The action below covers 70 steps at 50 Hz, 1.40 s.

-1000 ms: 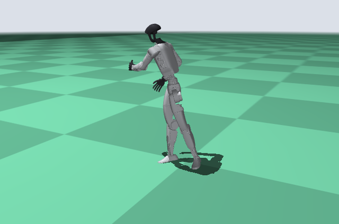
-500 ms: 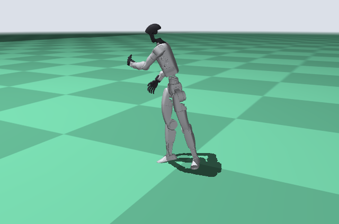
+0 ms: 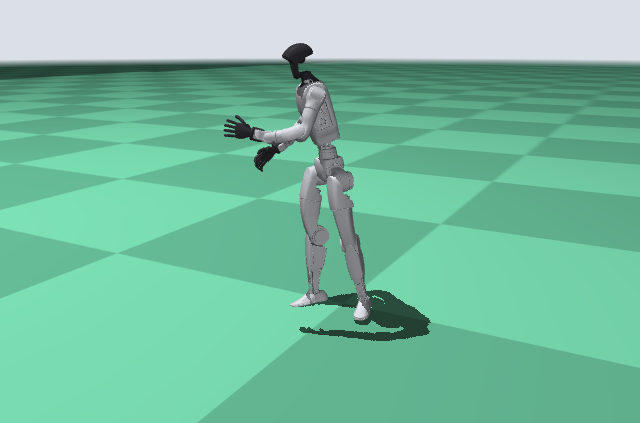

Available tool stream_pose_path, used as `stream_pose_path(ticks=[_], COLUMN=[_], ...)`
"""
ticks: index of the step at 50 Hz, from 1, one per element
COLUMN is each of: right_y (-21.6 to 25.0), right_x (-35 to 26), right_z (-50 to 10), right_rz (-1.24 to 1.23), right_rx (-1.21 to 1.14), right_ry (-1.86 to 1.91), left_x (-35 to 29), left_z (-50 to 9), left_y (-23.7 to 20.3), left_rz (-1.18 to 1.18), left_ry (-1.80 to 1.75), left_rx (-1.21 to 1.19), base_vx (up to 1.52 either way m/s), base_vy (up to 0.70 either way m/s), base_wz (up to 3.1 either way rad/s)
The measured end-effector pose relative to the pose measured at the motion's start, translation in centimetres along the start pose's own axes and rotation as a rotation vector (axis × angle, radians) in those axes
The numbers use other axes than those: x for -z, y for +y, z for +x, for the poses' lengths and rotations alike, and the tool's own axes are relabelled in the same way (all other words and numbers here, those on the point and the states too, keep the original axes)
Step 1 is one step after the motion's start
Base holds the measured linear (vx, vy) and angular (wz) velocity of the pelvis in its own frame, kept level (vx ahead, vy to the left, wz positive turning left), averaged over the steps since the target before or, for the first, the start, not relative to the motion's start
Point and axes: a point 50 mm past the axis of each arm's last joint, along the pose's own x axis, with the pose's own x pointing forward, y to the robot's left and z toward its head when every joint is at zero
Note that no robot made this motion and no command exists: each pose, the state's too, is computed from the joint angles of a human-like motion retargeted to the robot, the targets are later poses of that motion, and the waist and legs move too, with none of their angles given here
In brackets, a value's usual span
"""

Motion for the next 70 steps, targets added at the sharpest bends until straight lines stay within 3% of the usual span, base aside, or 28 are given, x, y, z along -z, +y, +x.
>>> stream_pose_path(ticks=[5, 14, 17, 20, 28, 32, 35, 43, 46, 50, 55, 58, 62, 70], right_y=[0.6, 1.4, 1.8, 2.3, 3.8, 4.0, 3.8, 3.1, 3.3, 4.2, 6.1, 7.1, 7.9, 8.3], right_x=[0.1, 1.1, 1.3, 1.3, 0.9, 0.3, -0.7, -1.8, -1.6, -1.3, -1.1, -1.2, -1.7, -2.2], right_z=[-0.3, -1.3, -1.6, -1.8, -1.7, -1.3, -0.6, 0.1, 0.0, -0.2, -0.7, -0.9, -0.9, -0.7], right_rz=[-0.017, -0.007, -0.021, -0.016, -0.004, -0.034, -0.05, -0.028, -0.019, 0.001, 0.0, -0.014, -0.022, 0.018], right_rx=[-0.02, 0.07, 0.052, 0.021, -0.152, -0.202, -0.18, -0.02, -0.013, -0.083, -0.265, -0.347, -0.363, -0.254], right_ry=[-0.009, 0.003, 0.0, -0.013, -0.026, -0.041, -0.083, -0.132, -0.126, -0.121, -0.099, -0.094, -0.122, -0.143], left_x=[3.4, 8.5, 8.7, 8.3, 6.5, 7.1, 7.9, 8.2, 8.1, 8.2, 8.3, 8.5, 8.8, 6.9], left_z=[-6.0, -16.6, -19.2, -20.6, -21.0, -22.3, -23.7, -26.7, -26.5, -25.5, -24.3, -24.5, -25.6, -27.2], left_y=[1.0, 9.3, 12.5, 14.5, 13.8, 13.6, 14.9, 19.8, 20.2, 18.9, 15.8, 15.3, 17.1, 22.8], left_rz=[-0.009, 0.299, 0.445, 0.513, 0.34, 0.298, 0.355, 0.607, 0.654, 0.601, 0.323, 0.253, 0.367, 0.557], left_ry=[0.158, 0.544, 0.632, 0.636, 0.569, 0.663, 0.739, 0.871, 0.878, 0.821, 0.769, 0.803, 0.872, 0.864], left_rx=[-0.028, -0.877, -1.036, -1.011, -0.394, -0.281, -0.393, -1.07, -1.132, -0.879, -0.422, -0.316, -0.455, -1.208], base_vx=[-0.03, -0.02, -0.01, 0.0, 0.04, 0.06, 0.02, 0.02, 0.02, 0.02, 0.02, 0.02, 0.01, 0.0], base_vy=[0.07, 0.06, 0.03, 0.04, 0.1, 0.14, 0.07, 0.04, 0.03, 0.04, 0.04, 0.04, 0.02, 0.0], base_wz=[0.83, 0.72, 0.85, 0.95, 1.08, 1.04, 0.74, 0.46, 0.38, 0.38, 0.36, 0.3, 0.11, 0.0])
